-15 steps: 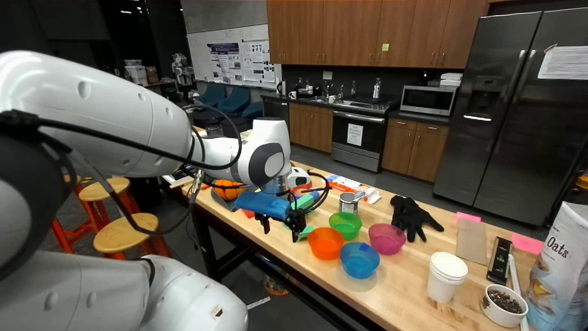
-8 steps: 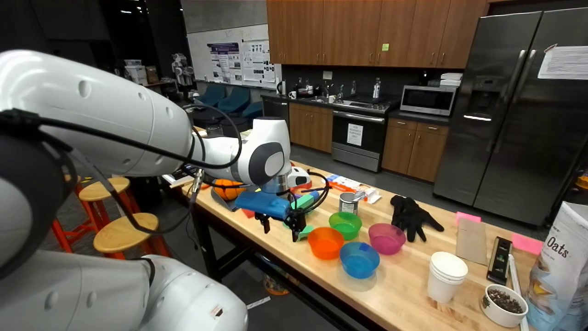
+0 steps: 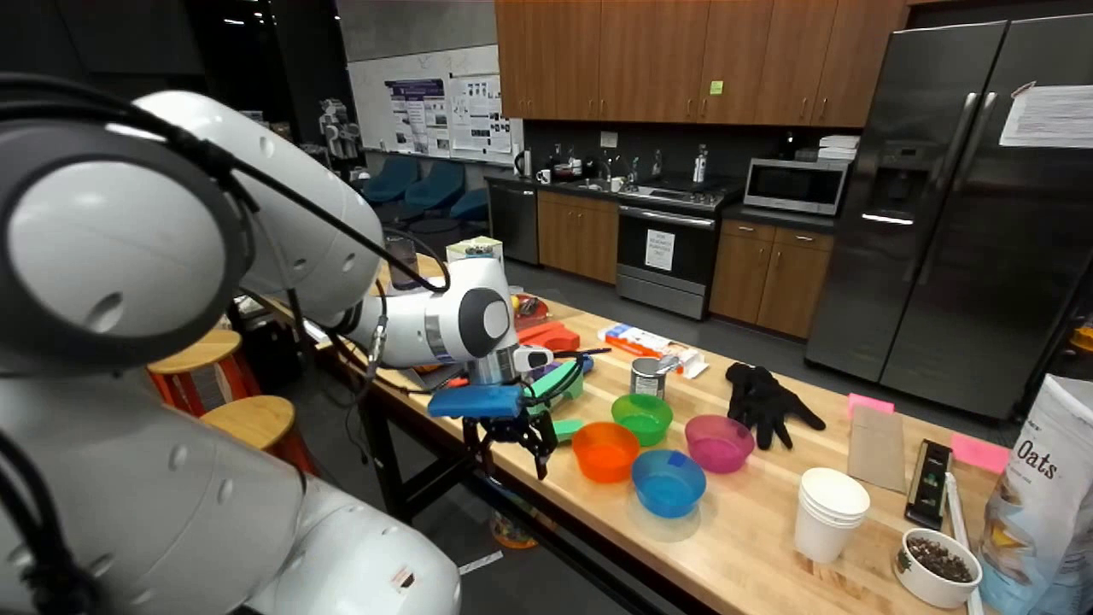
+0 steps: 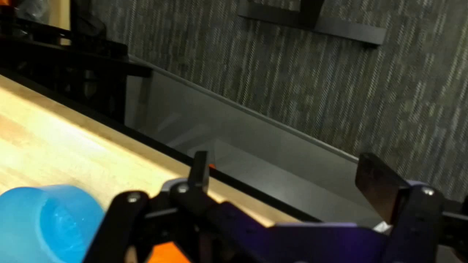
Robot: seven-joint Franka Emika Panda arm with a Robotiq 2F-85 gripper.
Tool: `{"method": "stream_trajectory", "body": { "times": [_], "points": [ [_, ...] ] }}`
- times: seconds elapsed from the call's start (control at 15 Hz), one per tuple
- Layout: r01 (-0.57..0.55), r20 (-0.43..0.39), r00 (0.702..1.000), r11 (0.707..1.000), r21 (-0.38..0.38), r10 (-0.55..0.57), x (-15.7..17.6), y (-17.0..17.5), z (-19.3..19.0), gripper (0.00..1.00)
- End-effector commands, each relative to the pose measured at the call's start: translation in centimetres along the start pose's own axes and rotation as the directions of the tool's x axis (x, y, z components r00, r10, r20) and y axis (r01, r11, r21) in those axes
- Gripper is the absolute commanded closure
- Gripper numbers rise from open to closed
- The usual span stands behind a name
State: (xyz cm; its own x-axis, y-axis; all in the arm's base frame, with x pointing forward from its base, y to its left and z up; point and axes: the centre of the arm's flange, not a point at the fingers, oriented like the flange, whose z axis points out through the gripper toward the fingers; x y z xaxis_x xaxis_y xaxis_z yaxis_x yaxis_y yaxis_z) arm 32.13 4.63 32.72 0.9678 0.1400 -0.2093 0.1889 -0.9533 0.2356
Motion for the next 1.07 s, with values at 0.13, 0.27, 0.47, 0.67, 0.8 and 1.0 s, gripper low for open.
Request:
{"method": "stream_trajectory", "body": {
  "times": [0.13,0.27,0.47,0.67,0.8,1.0],
  "points": [
    [0.118,0.215,0.974,0.968,-0.222,-0.07,0.7,-3.8,7.8,0.0],
    [0.17,0.293,0.953,0.941,-0.291,-0.082,0.7,-4.3,9.4,0.0],
    [0.266,0.416,0.904,0.888,-0.374,-0.096,0.2,-4.7,11.1,0.0],
    [0.123,0.245,0.968,0.961,-0.246,-0.061,0.3,-4.0,10.8,0.0],
    [0.06,0.192,0.981,0.984,-0.166,-0.028,1.0,-4.2,9.3,0.0],
    [-0.051,0.114,0.992,0.998,-0.044,0.056,1.6,-4.9,7.6,0.0]
  ]
}}
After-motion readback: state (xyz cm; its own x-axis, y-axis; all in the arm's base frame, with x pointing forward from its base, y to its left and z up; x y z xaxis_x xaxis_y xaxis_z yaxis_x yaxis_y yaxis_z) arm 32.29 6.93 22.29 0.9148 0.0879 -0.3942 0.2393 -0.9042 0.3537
